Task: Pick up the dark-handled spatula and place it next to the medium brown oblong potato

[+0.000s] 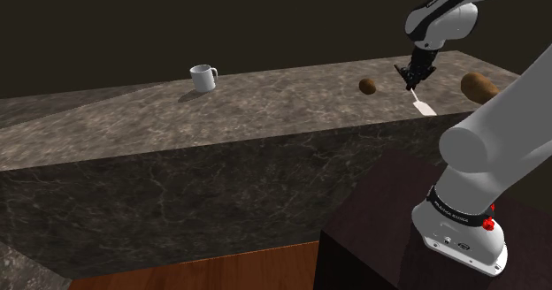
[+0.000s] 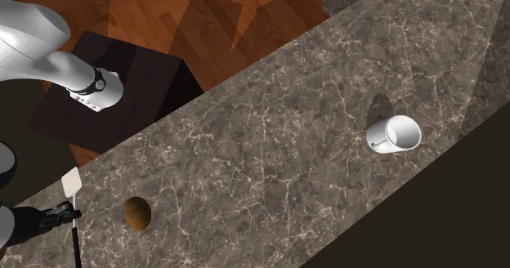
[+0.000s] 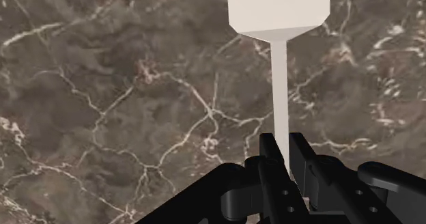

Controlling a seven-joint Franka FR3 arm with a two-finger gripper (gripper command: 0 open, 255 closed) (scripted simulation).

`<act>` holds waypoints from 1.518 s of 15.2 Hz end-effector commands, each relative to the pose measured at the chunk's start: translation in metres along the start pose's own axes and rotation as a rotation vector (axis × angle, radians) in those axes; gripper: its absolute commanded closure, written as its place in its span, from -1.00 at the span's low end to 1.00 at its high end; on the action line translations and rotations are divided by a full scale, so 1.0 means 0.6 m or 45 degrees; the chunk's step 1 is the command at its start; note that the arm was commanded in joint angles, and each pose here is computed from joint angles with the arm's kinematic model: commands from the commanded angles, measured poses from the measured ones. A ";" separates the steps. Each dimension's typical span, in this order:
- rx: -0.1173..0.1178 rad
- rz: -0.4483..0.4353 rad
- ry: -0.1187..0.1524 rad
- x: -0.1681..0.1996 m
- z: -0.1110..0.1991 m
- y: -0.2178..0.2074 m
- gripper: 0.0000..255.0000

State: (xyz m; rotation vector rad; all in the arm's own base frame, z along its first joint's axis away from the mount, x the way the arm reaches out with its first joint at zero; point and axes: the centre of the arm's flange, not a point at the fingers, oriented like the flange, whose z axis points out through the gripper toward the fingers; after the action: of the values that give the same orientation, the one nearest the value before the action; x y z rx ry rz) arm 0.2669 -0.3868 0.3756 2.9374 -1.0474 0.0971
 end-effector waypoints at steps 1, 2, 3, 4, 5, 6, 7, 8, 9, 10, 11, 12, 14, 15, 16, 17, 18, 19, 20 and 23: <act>0.000 0.000 0.001 -0.002 0.017 0.000 1.00; 0.000 0.000 0.001 -0.002 0.026 0.000 1.00; 0.000 0.000 0.001 -0.003 0.035 0.000 1.00; 0.000 0.000 0.001 -0.003 0.042 0.000 1.00; 0.000 0.000 0.001 -0.003 0.042 0.000 1.00; 0.000 0.000 0.001 -0.003 0.042 0.000 1.00; 0.000 0.000 0.001 -0.003 0.042 0.000 1.00; 0.000 0.000 0.001 -0.003 0.042 0.000 1.00; 0.000 0.000 0.001 -0.003 0.042 0.000 1.00; 0.000 0.000 0.001 -0.003 0.042 0.000 1.00; 0.000 0.000 0.001 -0.003 0.042 0.000 1.00; 0.000 0.000 0.001 -0.003 0.042 0.000 -1.00; 0.000 0.000 0.001 -0.003 0.042 0.000 -1.00; 0.000 0.000 0.001 -0.003 0.042 0.000 -1.00; 0.000 0.000 0.001 -0.003 0.042 0.000 -1.00; 0.000 0.000 0.001 -0.003 0.042 0.000 -1.00; 0.000 0.000 0.001 -0.003 0.020 0.000 -1.00; 0.000 0.000 0.001 -0.003 -0.002 0.000 -1.00; 0.000 0.000 0.001 -0.003 -0.024 0.000 -1.00; 0.000 0.000 0.001 -0.003 -0.042 0.000 -1.00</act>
State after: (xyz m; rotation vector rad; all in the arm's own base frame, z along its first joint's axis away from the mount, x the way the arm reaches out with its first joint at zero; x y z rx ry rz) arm 0.2653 -0.3836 0.3982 2.9367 -1.0468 0.0991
